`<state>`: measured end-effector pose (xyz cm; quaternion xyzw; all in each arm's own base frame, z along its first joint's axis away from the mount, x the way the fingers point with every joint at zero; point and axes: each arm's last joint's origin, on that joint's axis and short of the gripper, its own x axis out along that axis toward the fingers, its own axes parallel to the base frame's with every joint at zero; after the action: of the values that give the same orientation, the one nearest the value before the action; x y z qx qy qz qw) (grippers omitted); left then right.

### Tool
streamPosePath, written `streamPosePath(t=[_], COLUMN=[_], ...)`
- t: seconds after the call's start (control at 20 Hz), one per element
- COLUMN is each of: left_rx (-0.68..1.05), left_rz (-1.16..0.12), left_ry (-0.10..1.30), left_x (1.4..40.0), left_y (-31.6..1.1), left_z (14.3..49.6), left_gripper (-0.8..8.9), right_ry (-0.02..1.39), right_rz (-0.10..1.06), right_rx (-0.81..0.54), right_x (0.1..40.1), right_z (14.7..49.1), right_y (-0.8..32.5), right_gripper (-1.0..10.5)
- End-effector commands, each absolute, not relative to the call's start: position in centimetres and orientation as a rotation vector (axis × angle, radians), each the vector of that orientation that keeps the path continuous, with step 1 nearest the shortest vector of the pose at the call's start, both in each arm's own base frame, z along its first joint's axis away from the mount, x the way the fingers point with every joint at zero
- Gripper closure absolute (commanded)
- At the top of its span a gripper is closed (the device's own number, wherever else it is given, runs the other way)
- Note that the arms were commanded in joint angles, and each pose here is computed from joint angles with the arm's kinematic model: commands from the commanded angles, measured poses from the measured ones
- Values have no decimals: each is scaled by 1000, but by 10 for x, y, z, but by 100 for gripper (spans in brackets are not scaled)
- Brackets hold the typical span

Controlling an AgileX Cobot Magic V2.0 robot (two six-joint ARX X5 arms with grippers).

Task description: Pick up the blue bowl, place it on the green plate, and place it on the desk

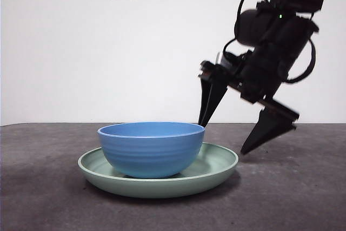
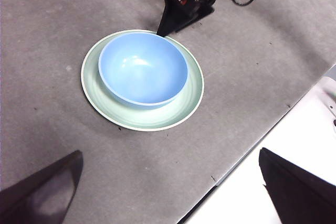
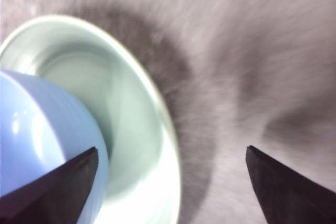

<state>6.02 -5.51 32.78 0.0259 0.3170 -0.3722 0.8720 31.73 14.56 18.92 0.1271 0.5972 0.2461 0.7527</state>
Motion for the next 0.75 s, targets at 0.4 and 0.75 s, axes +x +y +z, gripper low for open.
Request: streamPosePath(t=[0.4,0.75], left_rx=[48,43], left_rz=[-789,-792], left_ry=[648,632], left_x=[60,60], left_y=[-56,-56], left_z=[332,334], left_gripper=[282,282], right_ry=[1063,897], right_rz=[606,669], right_rx=[72,6], right_x=[252,152], right_z=[309,372], right_y=[115,73], right_gripper=[344,345])
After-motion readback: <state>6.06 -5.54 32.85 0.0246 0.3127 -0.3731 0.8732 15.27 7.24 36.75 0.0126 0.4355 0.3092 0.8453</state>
